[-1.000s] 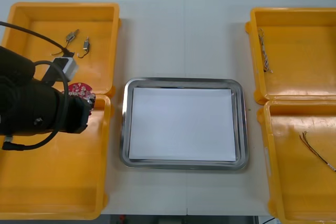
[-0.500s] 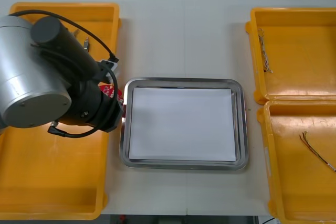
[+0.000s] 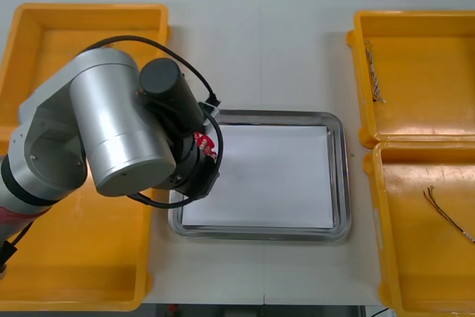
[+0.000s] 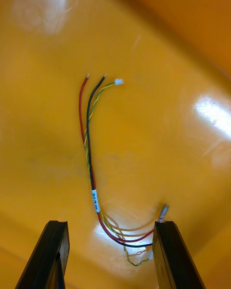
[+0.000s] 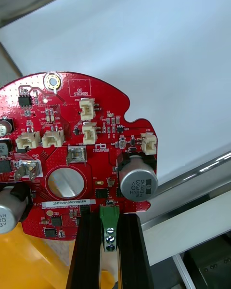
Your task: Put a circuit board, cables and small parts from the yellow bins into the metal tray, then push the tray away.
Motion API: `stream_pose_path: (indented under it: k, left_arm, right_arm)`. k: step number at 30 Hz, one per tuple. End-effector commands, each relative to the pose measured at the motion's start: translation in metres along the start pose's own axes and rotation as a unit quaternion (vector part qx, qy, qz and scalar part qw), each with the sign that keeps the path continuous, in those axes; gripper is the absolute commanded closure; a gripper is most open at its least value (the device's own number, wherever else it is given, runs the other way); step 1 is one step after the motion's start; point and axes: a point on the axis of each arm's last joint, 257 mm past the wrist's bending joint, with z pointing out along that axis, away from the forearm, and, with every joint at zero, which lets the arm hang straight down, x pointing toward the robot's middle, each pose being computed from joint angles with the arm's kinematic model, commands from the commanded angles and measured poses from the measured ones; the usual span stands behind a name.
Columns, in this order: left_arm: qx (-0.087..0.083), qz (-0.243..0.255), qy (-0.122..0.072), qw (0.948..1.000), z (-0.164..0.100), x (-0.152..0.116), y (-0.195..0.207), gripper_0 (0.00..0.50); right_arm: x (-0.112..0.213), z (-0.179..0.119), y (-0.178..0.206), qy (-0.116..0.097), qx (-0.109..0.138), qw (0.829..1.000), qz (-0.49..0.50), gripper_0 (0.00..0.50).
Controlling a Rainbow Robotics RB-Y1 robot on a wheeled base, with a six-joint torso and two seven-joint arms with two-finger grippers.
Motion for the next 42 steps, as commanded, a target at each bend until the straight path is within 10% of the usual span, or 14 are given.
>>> stream_pose_path:
  k: [1, 42]
  left_arm:
    - [0.011, 0.001, -0.015, 0.9998, 0.000, -0.007, -0.028, 0.500]
    - [0.018, -0.022, 0.012, 0.9995, 0.087, 0.047, -0.059, 0.500]
  right_arm:
    - [0.019, 0.012, 0.002, 0.025, 0.003, 0.999, -0.021, 0.000]
    - [0.043, 0.073, 0.004, 0.012, 0.014, 1.000, -0.018, 0.000]
